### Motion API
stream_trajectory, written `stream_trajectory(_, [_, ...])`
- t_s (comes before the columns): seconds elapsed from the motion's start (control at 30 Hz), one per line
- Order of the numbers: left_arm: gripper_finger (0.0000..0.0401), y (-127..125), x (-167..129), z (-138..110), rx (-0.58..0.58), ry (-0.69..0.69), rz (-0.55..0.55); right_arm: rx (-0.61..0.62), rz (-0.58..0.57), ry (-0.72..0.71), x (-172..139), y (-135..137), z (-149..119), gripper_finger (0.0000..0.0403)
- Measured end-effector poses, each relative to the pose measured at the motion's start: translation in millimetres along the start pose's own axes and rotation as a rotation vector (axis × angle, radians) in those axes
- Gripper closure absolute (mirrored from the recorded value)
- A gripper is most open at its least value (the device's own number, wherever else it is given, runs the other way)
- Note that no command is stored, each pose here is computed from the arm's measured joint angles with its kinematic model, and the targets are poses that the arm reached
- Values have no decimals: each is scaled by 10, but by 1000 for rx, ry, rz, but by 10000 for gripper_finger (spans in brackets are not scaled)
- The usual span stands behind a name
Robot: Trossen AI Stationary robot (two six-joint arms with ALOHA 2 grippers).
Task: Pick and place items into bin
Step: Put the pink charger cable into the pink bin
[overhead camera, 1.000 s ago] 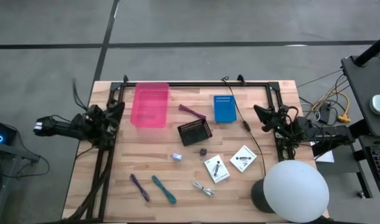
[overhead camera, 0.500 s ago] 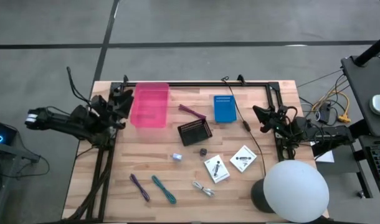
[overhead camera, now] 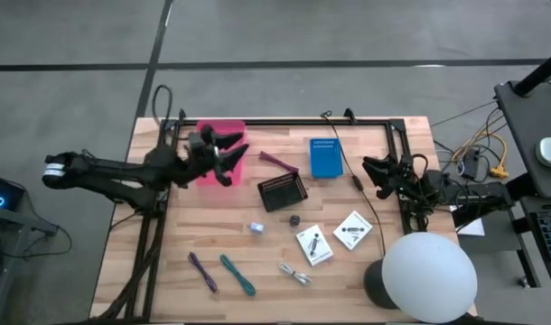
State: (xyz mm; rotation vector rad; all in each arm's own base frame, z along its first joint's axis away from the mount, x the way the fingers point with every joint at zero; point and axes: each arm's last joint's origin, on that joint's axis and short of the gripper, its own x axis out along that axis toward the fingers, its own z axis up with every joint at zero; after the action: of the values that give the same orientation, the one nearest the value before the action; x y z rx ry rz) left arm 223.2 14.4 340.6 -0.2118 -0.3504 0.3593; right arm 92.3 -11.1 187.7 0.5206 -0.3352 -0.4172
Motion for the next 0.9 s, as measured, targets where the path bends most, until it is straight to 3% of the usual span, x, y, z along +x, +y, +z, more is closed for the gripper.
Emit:
stream_trajectory(0.17, [214,129,237,61,31,172,-21,-3,-3,4,0,-3,-6,215])
stream_trajectory(0.47, [214,433,636,66,62,456,-58,-3,-10,1,0,-5,-5,210])
stream_trajectory(0.63, [214,713,811,-161,53,601,-34,-3,-10,0,0,-5,-5,211])
stream_trajectory(0.83, [214,1000,995,-440,-25,757,-111,0,-13,-1,0,-6,-4,211])
stream_trajectory(0.9, [214,1051,1033,-579,-1,814,-123,0,-13,-1,0,-6,-4,211])
